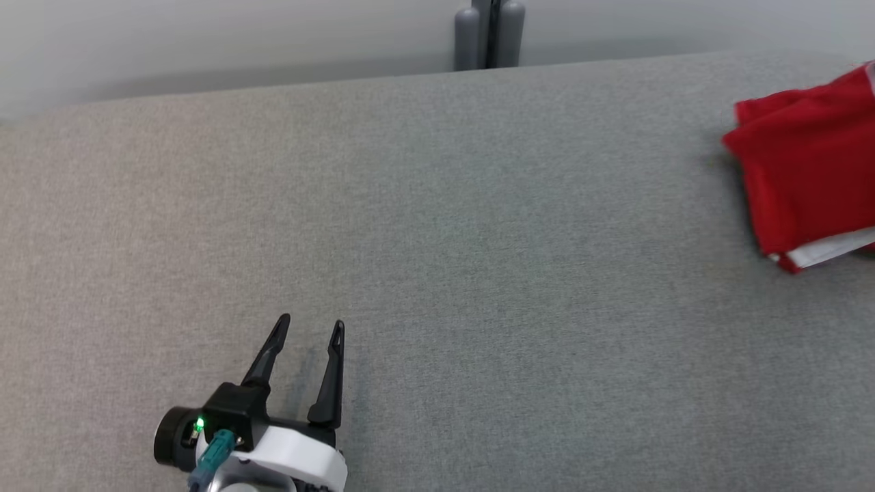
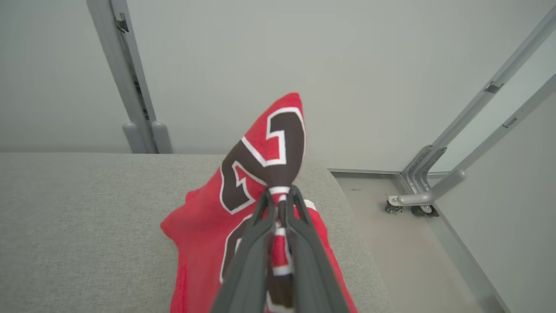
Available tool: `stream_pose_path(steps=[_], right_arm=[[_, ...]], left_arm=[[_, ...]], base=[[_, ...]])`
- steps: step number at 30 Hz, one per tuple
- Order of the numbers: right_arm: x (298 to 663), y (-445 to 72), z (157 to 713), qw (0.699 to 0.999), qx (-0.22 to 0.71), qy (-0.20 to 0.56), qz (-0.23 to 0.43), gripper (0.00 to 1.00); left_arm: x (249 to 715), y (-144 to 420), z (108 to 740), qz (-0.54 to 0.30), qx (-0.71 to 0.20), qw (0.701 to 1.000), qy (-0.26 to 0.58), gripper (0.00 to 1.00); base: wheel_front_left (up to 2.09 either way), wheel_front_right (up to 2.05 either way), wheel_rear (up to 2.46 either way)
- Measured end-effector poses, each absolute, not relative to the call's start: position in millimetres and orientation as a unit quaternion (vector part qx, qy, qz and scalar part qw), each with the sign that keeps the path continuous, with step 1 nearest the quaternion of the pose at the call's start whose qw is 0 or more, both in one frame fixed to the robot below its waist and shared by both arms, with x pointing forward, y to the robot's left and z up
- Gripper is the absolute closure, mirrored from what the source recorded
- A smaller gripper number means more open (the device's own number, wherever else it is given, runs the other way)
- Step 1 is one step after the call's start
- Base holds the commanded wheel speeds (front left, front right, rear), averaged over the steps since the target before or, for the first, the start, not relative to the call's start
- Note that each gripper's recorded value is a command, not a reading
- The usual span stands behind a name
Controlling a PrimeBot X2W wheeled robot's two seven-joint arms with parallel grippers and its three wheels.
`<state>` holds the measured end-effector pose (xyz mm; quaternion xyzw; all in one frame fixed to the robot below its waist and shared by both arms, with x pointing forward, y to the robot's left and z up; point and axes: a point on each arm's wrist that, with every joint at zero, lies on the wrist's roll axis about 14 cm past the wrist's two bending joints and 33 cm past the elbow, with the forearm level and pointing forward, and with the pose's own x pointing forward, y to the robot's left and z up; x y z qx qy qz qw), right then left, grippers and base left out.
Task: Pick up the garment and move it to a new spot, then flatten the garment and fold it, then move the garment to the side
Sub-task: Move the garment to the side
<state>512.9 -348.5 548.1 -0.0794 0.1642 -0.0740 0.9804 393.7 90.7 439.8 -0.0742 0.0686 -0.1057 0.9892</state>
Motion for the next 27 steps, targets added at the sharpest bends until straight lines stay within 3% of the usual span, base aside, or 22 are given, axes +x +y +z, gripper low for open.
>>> stream_pose_path(steps=[18, 19, 20, 21, 27], right_arm=[[542.9, -420.6, 492.1, 0.945, -0.18, 0.225, -0.153, 1.0], [545.1, -422.4, 492.7, 0.946, -0.187, 0.216, -0.154, 0.8], [547.3, -424.2, 494.5, 0.947, -0.194, 0.205, -0.156, 0.51], [548.2, -426.2, 494.3, 0.947, -0.197, 0.2, -0.159, 0.0], [552.2, -414.0, 484.7, 0.95, -0.208, 0.179, -0.149, 0.0]], left_arm=[[404.2, 115.4, 404.2, -0.086, -0.047, 0.989, 0.113, 0.0], [404.3, 116.2, 402.6, -0.085, -0.046, 0.989, 0.115, 0.0], [404.3, 117.0, 400.8, -0.085, -0.046, 0.988, 0.117, 0.0], [404.5, 117.7, 399.5, -0.084, -0.045, 0.988, 0.119, 0.0], [406.4, 115.4, 396.7, -0.088, -0.043, 0.988, 0.123, 0.0]], base=[[0.0, 0.0, 0.0], [0.0, 0.0, 0.0], [0.0, 0.0, 0.0], [0.0, 0.0, 0.0], [0.0, 0.0, 0.0]])
